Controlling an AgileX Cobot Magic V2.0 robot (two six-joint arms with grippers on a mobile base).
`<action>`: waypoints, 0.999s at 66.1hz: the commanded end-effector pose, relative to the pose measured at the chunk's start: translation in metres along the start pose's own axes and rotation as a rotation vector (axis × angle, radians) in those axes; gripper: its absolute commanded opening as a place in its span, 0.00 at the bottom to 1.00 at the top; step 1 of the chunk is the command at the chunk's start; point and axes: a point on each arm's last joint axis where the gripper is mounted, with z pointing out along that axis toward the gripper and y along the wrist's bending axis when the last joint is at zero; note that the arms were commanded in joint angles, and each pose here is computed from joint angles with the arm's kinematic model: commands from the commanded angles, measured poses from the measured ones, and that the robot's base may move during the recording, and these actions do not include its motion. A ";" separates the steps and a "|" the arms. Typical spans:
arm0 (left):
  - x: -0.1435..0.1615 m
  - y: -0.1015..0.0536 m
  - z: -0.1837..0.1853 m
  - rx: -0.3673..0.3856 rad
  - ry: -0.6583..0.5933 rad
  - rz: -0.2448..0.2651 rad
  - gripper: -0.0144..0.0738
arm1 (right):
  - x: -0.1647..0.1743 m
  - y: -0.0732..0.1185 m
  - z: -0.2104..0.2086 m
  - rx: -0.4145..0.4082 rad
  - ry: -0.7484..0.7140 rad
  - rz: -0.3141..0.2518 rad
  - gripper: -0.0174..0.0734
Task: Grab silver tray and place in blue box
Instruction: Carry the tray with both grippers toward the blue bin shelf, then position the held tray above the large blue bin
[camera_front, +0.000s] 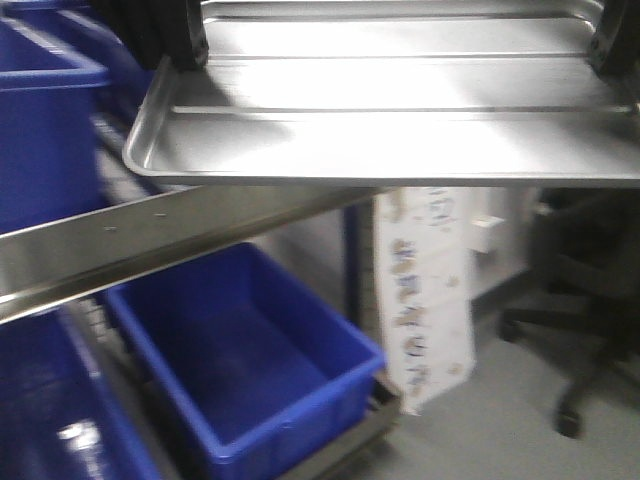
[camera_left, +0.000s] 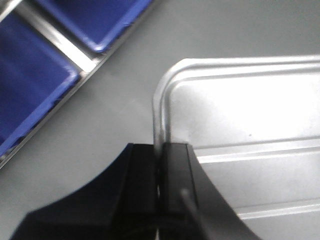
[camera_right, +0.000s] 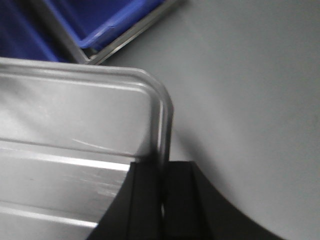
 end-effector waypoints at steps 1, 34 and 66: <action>-0.005 0.010 -0.021 -0.042 -0.061 0.024 0.04 | -0.010 -0.006 -0.017 0.033 -0.099 -0.034 0.26; -0.005 0.010 -0.021 -0.042 -0.061 0.024 0.04 | -0.010 -0.006 -0.017 0.033 -0.099 -0.034 0.26; -0.005 0.010 -0.021 -0.042 -0.061 0.024 0.04 | -0.010 -0.006 -0.017 0.033 -0.099 -0.034 0.26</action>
